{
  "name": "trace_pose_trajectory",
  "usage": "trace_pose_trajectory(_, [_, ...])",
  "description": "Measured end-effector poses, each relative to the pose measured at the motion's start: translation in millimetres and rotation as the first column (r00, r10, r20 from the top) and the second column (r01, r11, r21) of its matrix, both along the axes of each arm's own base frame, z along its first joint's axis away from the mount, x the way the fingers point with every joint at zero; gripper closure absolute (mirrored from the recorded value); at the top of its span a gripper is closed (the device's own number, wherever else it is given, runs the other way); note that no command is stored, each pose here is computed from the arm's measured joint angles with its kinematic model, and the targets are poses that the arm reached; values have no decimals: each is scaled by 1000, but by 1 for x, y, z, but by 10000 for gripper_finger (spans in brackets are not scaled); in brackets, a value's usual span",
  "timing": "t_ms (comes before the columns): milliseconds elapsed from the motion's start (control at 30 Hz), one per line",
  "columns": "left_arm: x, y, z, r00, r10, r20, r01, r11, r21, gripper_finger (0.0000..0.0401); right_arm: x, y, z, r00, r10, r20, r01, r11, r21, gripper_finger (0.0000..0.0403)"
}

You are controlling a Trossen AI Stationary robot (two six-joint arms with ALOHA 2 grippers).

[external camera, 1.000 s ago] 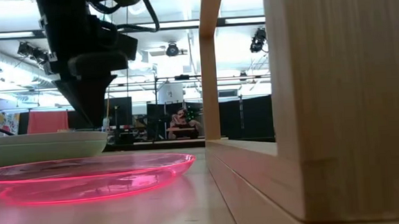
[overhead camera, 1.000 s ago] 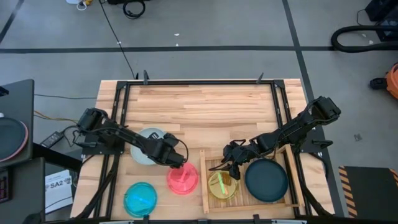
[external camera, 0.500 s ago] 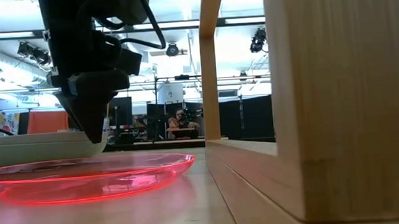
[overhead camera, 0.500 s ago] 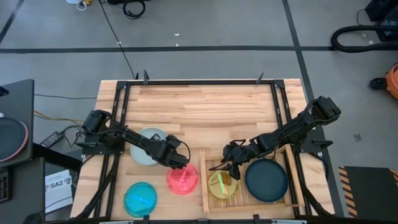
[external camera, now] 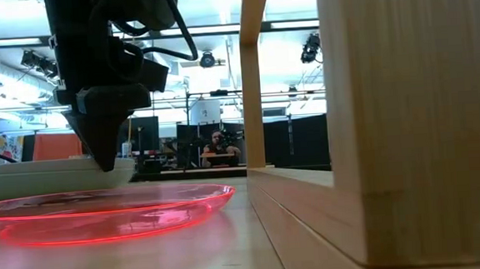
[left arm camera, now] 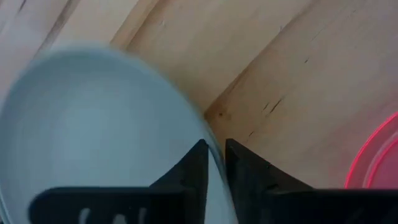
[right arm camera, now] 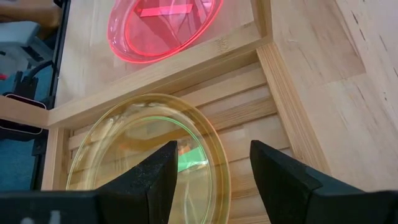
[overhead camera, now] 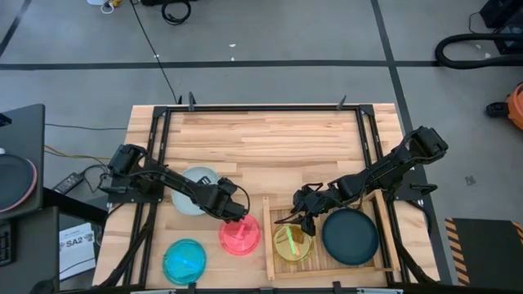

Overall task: Place and stack plates onto a shelf
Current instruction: Stack the gray plate on the dark blue plate on the shelf

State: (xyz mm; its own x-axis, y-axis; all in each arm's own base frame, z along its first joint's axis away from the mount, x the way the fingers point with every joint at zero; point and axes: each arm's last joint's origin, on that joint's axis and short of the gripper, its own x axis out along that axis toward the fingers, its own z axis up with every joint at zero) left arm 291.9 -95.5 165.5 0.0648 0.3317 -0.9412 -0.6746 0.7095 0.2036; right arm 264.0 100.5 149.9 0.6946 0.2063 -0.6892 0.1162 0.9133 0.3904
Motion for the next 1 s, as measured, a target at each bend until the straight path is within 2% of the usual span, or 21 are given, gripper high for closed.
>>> trace_pose_trajectory(233, [-4,1,0,999,-1,-40,2,1000,14,385,0,0,0,1000,0,0,0,1000,0,196])
trace_pose_trajectory(500, [-9,2,1,995,-4,-103,5,1000,10,380,0,0,0,1000,0,0,0,1000,0,196])
trace_pose_trajectory(733, [-10,1,1,988,-76,-134,75,997,-10,384,0,0,0,1000,0,0,0,1000,0,196])
trace_pose_trajectory(1000, [-9,-1,26,988,-94,-125,96,995,6,384,0,0,0,1000,-1,0,1,1000,1,196])
